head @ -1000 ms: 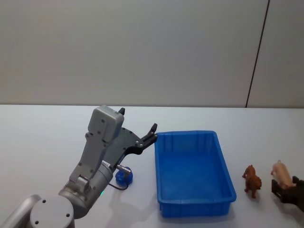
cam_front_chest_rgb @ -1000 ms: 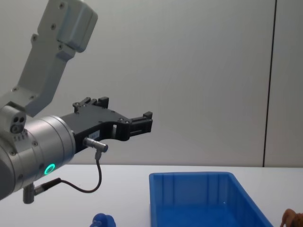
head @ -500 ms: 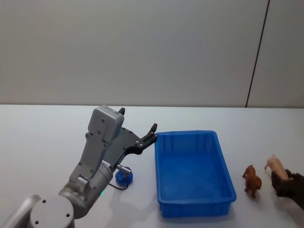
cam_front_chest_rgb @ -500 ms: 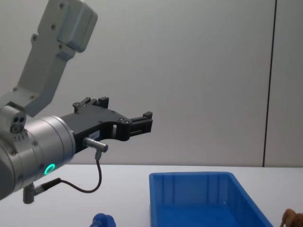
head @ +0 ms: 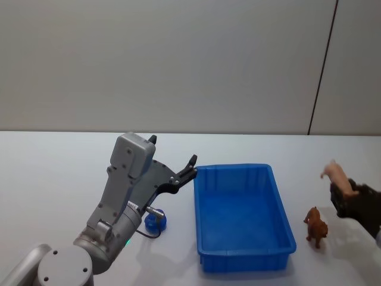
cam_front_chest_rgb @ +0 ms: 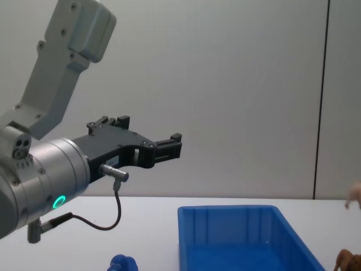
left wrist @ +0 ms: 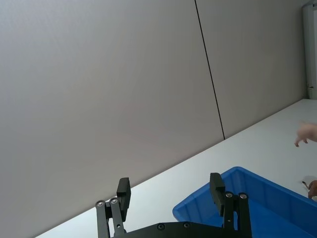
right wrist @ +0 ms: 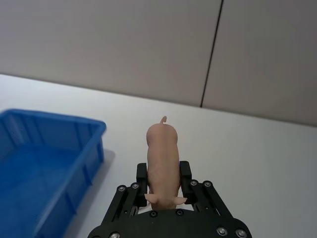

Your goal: Pick up the two dolls from the table and place them into the box.

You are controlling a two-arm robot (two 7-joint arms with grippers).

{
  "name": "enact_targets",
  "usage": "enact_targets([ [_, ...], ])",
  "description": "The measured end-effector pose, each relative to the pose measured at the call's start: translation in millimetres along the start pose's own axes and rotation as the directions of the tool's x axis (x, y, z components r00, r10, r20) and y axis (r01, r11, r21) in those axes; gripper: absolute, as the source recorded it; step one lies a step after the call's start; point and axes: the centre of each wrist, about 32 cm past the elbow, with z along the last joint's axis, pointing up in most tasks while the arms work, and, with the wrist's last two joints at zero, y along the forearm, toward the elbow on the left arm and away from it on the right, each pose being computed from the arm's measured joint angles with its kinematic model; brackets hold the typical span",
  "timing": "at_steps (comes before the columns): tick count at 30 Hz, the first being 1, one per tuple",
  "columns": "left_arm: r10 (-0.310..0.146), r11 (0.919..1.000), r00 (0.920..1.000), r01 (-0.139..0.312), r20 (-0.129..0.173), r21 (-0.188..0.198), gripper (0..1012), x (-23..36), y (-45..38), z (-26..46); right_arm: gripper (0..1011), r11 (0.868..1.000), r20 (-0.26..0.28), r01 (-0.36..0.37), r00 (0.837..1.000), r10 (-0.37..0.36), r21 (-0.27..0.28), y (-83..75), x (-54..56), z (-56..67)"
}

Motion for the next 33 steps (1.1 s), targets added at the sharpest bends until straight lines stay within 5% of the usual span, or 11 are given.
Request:
enact_targets([
  [14,0.000,1.0000,1.0000,0.000,0.000,0.000,1002,0.0,0.0,0.0,364,0.984,0.042,-0.157,0.987,0.154,0.081,10.1,-19.2,45.1],
  [22,0.000,1.0000,1.0000,0.000,0.000,0.000,1001,0.0,0.0,0.0,364,0.963,0.063,-0.266,0.963,0.264,0.032,19.6,-37.6,58.3],
  [33,0.000,1.0000,1.0000,0.000,0.000,0.000,1002,0.0,0.0,0.0,423,0.943,0.064,-0.330,0.941,0.333,-0.053,35.3,-53.7,58.2],
])
